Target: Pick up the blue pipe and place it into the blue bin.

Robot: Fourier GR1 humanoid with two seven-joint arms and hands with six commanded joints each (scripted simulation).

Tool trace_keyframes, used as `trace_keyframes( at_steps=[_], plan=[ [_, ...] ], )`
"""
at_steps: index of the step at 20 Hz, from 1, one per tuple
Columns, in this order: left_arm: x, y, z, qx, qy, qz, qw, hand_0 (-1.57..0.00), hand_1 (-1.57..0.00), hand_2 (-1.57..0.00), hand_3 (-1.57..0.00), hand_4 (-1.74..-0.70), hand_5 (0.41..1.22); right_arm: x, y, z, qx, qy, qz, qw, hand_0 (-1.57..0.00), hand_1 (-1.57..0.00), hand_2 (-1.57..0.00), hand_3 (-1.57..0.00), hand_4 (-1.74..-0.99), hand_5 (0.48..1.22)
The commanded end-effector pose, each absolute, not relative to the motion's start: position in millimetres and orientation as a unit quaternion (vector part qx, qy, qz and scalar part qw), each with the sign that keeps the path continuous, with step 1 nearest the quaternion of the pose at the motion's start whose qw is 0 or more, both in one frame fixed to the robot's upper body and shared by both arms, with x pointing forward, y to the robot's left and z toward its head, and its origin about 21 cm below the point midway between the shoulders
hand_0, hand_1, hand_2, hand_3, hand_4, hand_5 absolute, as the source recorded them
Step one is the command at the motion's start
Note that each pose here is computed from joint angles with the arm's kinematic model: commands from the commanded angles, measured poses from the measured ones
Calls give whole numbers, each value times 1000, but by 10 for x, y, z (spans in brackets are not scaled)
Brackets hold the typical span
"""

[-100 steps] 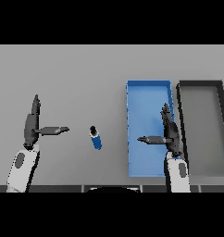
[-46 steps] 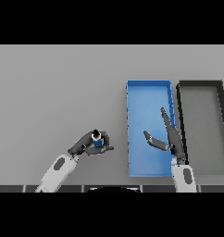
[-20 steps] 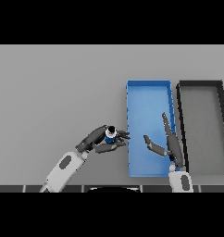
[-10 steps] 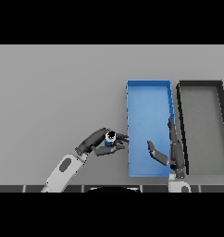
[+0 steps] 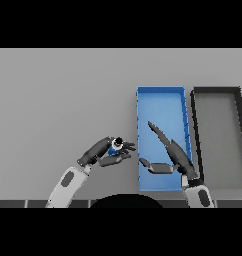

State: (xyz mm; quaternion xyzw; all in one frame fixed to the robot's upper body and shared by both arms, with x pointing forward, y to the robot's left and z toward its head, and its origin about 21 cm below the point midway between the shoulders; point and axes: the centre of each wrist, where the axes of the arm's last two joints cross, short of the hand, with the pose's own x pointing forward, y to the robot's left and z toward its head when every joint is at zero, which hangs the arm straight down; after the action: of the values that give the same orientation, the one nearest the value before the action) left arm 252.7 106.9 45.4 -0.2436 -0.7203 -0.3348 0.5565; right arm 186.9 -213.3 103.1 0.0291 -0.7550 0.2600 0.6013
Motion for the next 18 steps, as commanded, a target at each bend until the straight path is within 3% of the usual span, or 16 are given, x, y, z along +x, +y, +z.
trace_keyframes(
  at_steps=[1,3,8,14,18],
  plan=[
    [2515,1069,458,-242,-722,-337,553,-1571,-1571,-1571,-1571,-1474,1221,1901,-2104,1137,34,-758,275,590,1,-1,-2,1,-1230,531],
    [2510,1094,439,-243,-724,-338,550,-1571,-1571,-1571,-1571,-1474,1221,1906,-2015,1184,52,-748,303,588,1,0,-1,1,-1256,523],
    [2497,1072,435,-245,-719,-342,553,-1571,-1571,-1571,-1571,-1475,1221,2043,-1764,1331,103,-731,339,583,1,1,0,1,-1227,528],
    [2540,1084,425,-261,-713,-344,553,-1571,-1571,-1571,-1571,-1476,1221,2207,-1431,1554,142,-734,392,536,1,1,1,1,-1192,514],
    [2592,1085,447,-272,-716,-339,546,-1571,-1571,-1571,-1571,-1454,1221,2338,-1250,1609,156,-716,414,540,1,-9,-20,1,-1214,511]
  ],
)
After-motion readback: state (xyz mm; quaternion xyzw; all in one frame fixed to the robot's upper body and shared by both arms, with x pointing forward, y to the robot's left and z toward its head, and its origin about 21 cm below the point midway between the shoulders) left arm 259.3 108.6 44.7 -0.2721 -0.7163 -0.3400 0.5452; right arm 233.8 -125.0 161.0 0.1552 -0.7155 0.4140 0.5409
